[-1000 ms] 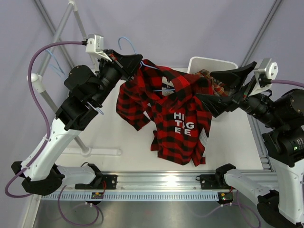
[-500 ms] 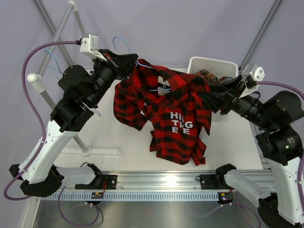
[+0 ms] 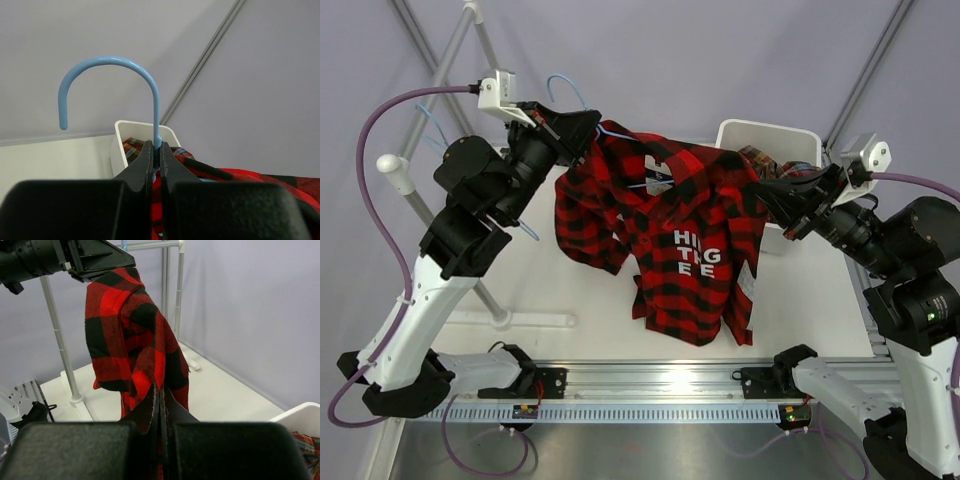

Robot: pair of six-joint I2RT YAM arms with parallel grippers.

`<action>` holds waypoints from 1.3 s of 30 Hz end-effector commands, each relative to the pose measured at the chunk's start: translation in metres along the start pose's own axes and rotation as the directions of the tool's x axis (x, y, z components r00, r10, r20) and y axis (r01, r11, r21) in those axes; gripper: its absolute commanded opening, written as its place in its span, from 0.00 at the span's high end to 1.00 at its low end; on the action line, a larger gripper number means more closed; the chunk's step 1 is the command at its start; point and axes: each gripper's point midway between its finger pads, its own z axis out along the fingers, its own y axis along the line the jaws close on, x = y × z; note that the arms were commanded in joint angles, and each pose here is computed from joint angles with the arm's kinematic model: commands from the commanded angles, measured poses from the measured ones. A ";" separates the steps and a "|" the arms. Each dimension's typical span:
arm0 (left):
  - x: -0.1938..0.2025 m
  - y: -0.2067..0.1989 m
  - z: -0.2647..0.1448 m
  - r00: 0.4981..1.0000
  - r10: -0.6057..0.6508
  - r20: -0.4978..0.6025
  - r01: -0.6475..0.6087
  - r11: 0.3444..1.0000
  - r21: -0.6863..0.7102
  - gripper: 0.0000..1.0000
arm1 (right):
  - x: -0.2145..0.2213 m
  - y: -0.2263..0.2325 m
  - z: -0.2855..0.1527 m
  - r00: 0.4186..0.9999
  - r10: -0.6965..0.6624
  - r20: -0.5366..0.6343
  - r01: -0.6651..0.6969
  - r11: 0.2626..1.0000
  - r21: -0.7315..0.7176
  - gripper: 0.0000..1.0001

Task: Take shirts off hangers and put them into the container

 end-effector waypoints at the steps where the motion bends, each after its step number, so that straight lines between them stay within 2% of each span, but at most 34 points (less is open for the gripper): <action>1: -0.042 -0.018 -0.016 0.993 -0.030 0.116 0.022 0.998 0.066 1.00 | -0.025 -0.015 0.001 0.997 -0.021 0.070 0.014 0.995 0.095 1.00; 3: -0.040 -0.016 -0.016 0.994 -0.028 0.109 0.021 0.998 0.061 1.00 | -0.044 -0.029 -0.005 0.988 -0.066 0.138 0.040 0.982 0.185 1.00; 7: -0.029 -0.009 -0.022 0.995 -0.027 0.093 0.022 0.998 0.053 1.00 | -0.094 -0.068 -0.021 0.964 -0.181 0.196 0.082 0.900 0.427 1.00; 11: -0.019 -0.003 -0.028 0.997 -0.014 0.079 0.011 0.999 0.048 1.00 | -0.115 -0.099 -0.022 0.954 -0.234 0.186 0.091 0.819 0.566 1.00; 16: -0.029 0.003 -0.036 0.993 -0.008 0.119 0.004 0.999 0.034 1.00 | -0.099 -0.141 -0.037 0.966 -0.230 0.115 0.068 0.661 0.748 1.00; 17: -0.033 0.001 -0.037 0.991 -0.008 0.131 0.003 0.999 0.043 1.00 | -0.095 -0.144 -0.041 0.967 -0.220 0.130 0.043 0.641 0.766 1.00; 18: -0.037 -0.002 -0.036 0.989 -0.011 0.144 0.002 0.998 0.064 1.00 | -0.098 -0.145 -0.061 0.961 -0.227 0.160 0.006 0.593 0.805 1.00; 19: -0.039 -0.003 -0.035 0.989 -0.015 0.150 0.004 0.998 0.070 1.00 | -0.080 -0.152 -0.063 0.967 -0.215 0.136 0.009 0.561 0.828 1.00; 20: -0.041 -0.003 -0.034 0.987 -0.019 0.157 0.008 0.997 0.071 1.00 | -0.082 -0.156 -0.073 0.959 -0.231 0.161 -0.017 0.523 0.852 1.00; 21: -0.043 -0.004 -0.033 0.988 -0.023 0.154 0.011 0.997 0.078 1.00 | -0.081 -0.160 -0.089 0.957 -0.238 0.164 -0.038 0.459 0.888 1.00; 23: -0.046 -0.006 -0.031 0.985 -0.039 0.168 0.024 0.996 0.090 1.00 | -0.075 -0.162 -0.096 0.959 -0.236 0.154 -0.040 0.428 0.903 1.00; 25: -0.045 -0.005 -0.028 0.984 -0.051 0.171 0.034 0.994 0.101 1.00 | -0.063 -0.159 -0.091 0.965 -0.222 0.141 -0.023 0.465 0.885 1.00; 26: -0.047 -0.007 -0.028 0.983 -0.053 0.174 0.035 0.994 0.105 1.00 | -0.063 -0.153 -0.097 0.960 -0.208 0.186 -0.066 0.480 0.875 1.00; 29: -0.051 -0.006 -0.022 0.979 -0.064 0.193 0.045 0.994 0.103 1.00 | -0.046 -0.137 -0.093 0.962 -0.152 0.226 -0.102 0.567 0.817 1.00; 30: -0.053 -0.007 -0.021 0.976 -0.077 0.202 0.055 0.992 0.114 1.00 | -0.037 -0.121 -0.072 0.968 -0.112 0.227 -0.092 0.680 0.727 1.00; 32: -0.053 -0.012 -0.018 0.972 -0.120 0.200 0.090 0.984 0.157 1.00 | -0.020 -0.098 -0.042 0.979 -0.008 0.206 -0.116 0.804 0.583 1.00; 34: -0.051 -0.018 -0.009 0.974 -0.142 0.176 0.108 0.976 0.189 1.00 | 0.003 -0.087 -0.008 0.988 0.087 0.126 -0.137 0.871 0.471 1.00; 36: -0.044 -0.030 -0.008 0.977 -0.172 0.128 0.137 0.959 0.247 1.00 | 0.016 -0.057 0.018 0.988 0.139 0.068 -0.152 0.950 0.273 1.00; 39: -0.030 -0.043 -0.005 0.977 -0.209 0.037 0.187 0.929 0.318 1.00 | 0.033 -0.045 0.039 0.975 0.213 0.056 -0.219 0.963 0.159 1.00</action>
